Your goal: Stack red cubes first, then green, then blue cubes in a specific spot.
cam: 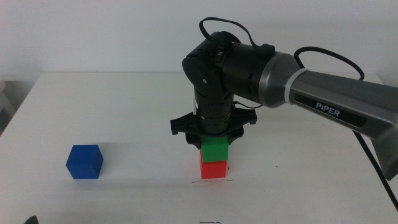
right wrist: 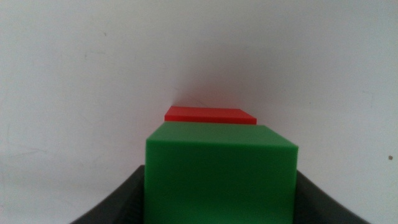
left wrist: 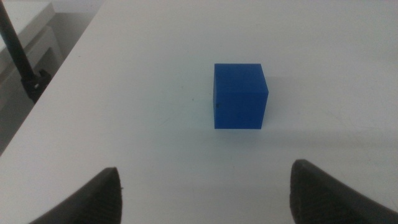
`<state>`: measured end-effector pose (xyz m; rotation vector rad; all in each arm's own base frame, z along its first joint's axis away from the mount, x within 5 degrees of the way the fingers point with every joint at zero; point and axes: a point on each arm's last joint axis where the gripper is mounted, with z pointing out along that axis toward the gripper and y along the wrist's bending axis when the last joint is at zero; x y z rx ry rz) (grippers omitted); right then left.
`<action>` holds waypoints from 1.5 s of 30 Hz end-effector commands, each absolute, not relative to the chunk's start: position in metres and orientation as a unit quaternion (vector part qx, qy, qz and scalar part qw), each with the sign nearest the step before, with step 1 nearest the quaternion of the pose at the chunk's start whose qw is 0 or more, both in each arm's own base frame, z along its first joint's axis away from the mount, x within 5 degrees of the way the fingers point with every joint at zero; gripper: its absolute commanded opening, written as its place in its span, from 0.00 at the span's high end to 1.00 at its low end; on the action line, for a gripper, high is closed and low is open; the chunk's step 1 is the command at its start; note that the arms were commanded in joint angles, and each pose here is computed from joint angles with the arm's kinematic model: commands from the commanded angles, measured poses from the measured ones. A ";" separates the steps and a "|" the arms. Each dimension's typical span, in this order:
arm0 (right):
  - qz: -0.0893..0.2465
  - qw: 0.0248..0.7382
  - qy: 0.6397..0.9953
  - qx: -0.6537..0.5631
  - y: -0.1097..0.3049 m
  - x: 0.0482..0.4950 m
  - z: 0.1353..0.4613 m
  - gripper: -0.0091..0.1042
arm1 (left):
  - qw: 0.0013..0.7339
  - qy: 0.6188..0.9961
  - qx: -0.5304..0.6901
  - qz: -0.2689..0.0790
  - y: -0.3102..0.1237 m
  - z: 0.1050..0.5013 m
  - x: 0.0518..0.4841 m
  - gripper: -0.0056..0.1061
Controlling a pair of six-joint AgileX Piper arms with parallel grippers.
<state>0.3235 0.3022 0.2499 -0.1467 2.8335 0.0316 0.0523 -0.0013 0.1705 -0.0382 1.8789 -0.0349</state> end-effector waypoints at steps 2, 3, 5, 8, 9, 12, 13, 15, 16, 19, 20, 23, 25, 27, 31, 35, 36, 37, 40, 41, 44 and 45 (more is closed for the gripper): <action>0.032 0.193 0.979 -0.050 0.296 0.326 0.280 0.93 | 0.630 0.776 -0.020 -0.021 -0.001 0.179 0.053 0.14; 0.034 0.191 0.980 -0.051 0.296 0.326 0.280 0.93 | 0.630 0.776 -0.020 -0.021 -0.001 0.179 0.053 0.14; 0.035 0.188 0.980 -0.053 0.297 0.326 0.279 0.93 | 0.630 0.776 -0.020 -0.021 -0.001 0.179 0.053 0.14; 0.039 0.188 0.980 -0.055 0.297 0.326 0.279 0.93 | 0.630 0.776 -0.020 -0.021 -0.001 0.179 0.053 0.14; 0.040 0.189 0.980 -0.054 0.297 0.327 0.279 0.93 | 0.630 0.776 -0.020 -0.021 -0.001 0.179 0.053 0.14; 0.040 0.187 0.980 -0.053 0.297 0.328 0.277 0.93 | 0.630 0.776 -0.020 -0.021 -0.001 0.179 0.053 0.14; 0.038 0.186 0.980 -0.053 0.297 0.329 0.275 0.93 | 0.630 0.776 -0.020 -0.021 -0.001 0.179 0.053 0.14; 0.037 0.183 0.981 -0.055 0.298 0.329 0.273 0.93 | 0.630 0.776 -0.020 -0.021 -0.001 0.179 0.053 0.14; 0.036 0.182 0.981 -0.055 0.298 0.329 0.272 0.93 | 0.630 0.776 -0.020 -0.021 -0.001 0.179 0.053 0.14; 0.035 0.183 0.981 -0.055 0.298 0.329 0.271 0.93 | 0.630 0.776 -0.020 -0.021 -0.001 0.179 0.053 0.14; 0.035 0.183 0.981 -0.056 0.298 0.330 0.271 0.77 | 0.630 0.776 -0.020 -0.021 -0.001 0.179 0.053 0.14; 0.035 0.182 0.981 -0.056 0.298 0.329 0.271 0.60 | 0.630 0.776 -0.020 -0.021 -0.001 0.179 0.053 0.14; 0.035 0.182 0.981 -0.056 0.298 0.329 0.271 0.41 | 0.630 0.776 -0.020 -0.021 -0.001 0.179 0.053 0.14; 0.035 0.183 0.981 -0.057 0.298 0.330 0.271 0.32 | 0.630 0.776 -0.020 -0.021 -0.001 0.179 0.053 0.14; 0.037 0.183 0.981 -0.056 0.297 0.329 0.273 0.18 | 0.630 0.776 -0.020 -0.021 -0.001 0.179 0.053 0.14; 0.048 0.205 0.975 -0.067 0.282 0.314 0.315 0.15 | 0.630 0.776 -0.020 -0.021 -0.001 0.179 0.053 0.14; 0.053 0.210 0.974 -0.072 0.277 0.311 0.325 0.15 | 0.630 0.776 -0.020 -0.021 -0.001 0.179 0.053 0.14; 0.061 0.214 0.972 -0.082 0.273 0.307 0.335 0.15 | 0.630 0.776 -0.020 -0.021 -0.001 0.179 0.053 0.14; 0.097 0.240 0.959 -0.113 0.253 0.290 0.377 0.15 | 0.630 0.776 -0.020 -0.021 -0.001 0.179 0.053 0.14; 0.105 0.254 0.954 -0.123 0.244 0.282 0.392 0.15 | 0.630 0.776 -0.020 -0.021 -0.001 0.179 0.053 0.14; 0.091 0.297 0.939 -0.144 0.212 0.258 0.433 0.15 | 0.630 0.776 -0.020 -0.021 -0.001 0.179 0.053 0.14; 0.090 0.315 0.933 -0.152 0.205 0.252 0.443 0.15 | 0.630 0.776 -0.020 -0.021 -0.001 0.179 0.053 0.14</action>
